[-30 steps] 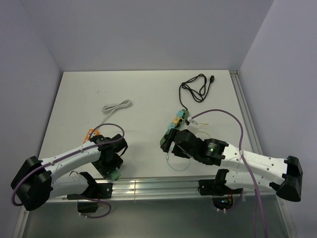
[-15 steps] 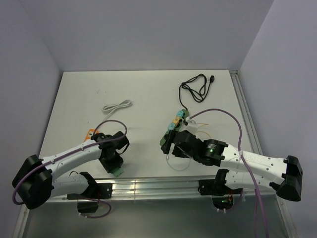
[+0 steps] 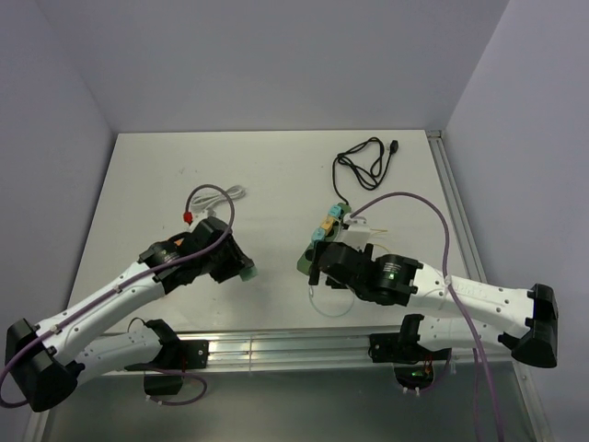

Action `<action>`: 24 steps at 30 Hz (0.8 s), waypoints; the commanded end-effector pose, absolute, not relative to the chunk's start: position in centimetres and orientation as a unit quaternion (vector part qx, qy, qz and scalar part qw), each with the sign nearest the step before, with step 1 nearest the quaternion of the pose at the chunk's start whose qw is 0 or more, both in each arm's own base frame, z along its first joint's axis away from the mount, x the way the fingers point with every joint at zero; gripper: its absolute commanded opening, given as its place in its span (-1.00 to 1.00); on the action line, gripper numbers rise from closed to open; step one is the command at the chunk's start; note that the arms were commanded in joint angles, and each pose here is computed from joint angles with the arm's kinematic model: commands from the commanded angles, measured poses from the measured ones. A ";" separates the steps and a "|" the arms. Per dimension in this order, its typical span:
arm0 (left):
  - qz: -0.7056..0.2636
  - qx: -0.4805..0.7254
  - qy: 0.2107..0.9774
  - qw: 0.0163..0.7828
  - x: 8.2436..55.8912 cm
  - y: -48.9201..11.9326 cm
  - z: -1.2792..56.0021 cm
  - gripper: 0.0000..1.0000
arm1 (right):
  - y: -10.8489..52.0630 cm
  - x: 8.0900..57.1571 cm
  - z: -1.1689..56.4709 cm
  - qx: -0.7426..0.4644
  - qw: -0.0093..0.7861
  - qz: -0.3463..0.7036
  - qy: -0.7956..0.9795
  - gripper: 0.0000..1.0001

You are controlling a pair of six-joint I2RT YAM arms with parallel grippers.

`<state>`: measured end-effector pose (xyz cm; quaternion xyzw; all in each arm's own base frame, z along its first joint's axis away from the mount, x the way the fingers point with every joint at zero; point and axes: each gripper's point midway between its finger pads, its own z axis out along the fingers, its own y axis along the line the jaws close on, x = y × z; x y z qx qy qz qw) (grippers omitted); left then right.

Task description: Insert the plug

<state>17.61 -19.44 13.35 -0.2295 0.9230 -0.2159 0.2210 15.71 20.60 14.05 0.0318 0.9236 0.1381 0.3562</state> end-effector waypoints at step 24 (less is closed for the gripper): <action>-0.558 -0.269 0.770 0.154 19.5 -29.5 28.2 -0.99 | 27.8 15.1 27.4 0.001 0.461 0.413 0.785 0.58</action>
